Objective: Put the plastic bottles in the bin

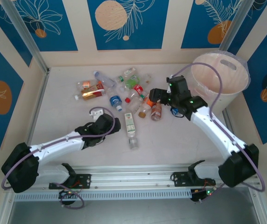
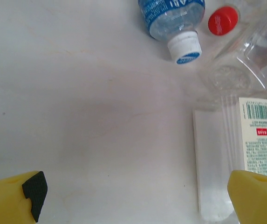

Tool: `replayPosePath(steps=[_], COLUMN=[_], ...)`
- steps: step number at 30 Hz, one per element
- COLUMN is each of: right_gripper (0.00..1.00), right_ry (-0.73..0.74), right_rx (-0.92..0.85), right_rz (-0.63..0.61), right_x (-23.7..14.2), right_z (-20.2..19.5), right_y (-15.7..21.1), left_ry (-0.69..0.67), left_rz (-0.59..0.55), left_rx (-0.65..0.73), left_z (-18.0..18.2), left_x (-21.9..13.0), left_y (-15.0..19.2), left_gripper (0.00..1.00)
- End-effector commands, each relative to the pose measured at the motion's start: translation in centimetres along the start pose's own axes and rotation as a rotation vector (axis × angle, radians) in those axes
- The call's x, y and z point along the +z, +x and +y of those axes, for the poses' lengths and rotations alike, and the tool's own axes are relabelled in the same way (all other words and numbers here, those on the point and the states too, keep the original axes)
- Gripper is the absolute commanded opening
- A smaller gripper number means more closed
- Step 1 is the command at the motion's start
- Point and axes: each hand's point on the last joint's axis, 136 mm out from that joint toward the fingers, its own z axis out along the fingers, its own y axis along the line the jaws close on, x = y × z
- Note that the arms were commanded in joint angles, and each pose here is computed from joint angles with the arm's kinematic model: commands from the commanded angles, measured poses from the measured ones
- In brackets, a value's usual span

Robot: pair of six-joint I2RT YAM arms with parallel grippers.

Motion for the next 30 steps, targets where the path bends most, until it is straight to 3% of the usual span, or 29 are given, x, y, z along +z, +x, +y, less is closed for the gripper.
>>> replayPosePath(steps=[1,5,7,14,17,27,30], right_gripper=[0.97,0.95,0.88,0.79,0.73,0.72,0.66], right_ry=[0.142,0.192,0.210,0.218,0.201,0.248,0.230], right_rx=[0.054,0.093,0.090,0.084,0.085,0.052,0.022], right_rz=[0.110,0.192,0.221,0.314,0.343,0.364,0.339], right_x=[2.7,6.7,8.3,12.0,12.9,14.6,14.3], right_z=[-2.6,-3.4,-3.6,-4.1,-4.1,-5.4,-5.2], right_y=[3.1,5.1,5.7,8.4,9.6,10.7,10.6], left_ry=[-0.010,0.020,0.024,0.014,0.005,0.011,0.013], left_rz=[-0.042,-0.029,-0.028,-0.031,-0.034,-0.019,-0.017], left_rx=[-0.029,-0.020,-0.024,-0.031,-0.037,-0.045,-0.051], left_z=[0.9,0.6,0.7,1.2,1.5,1.5,1.4], left_x=[0.1,0.4,0.4,0.5,0.7,1.3,1.5], left_y=[-0.7,-0.7,-0.8,-0.9,-1.0,-1.2,-1.2], left_gripper=[1.00,1.00,1.00,1.00,1.00,1.00,1.00])
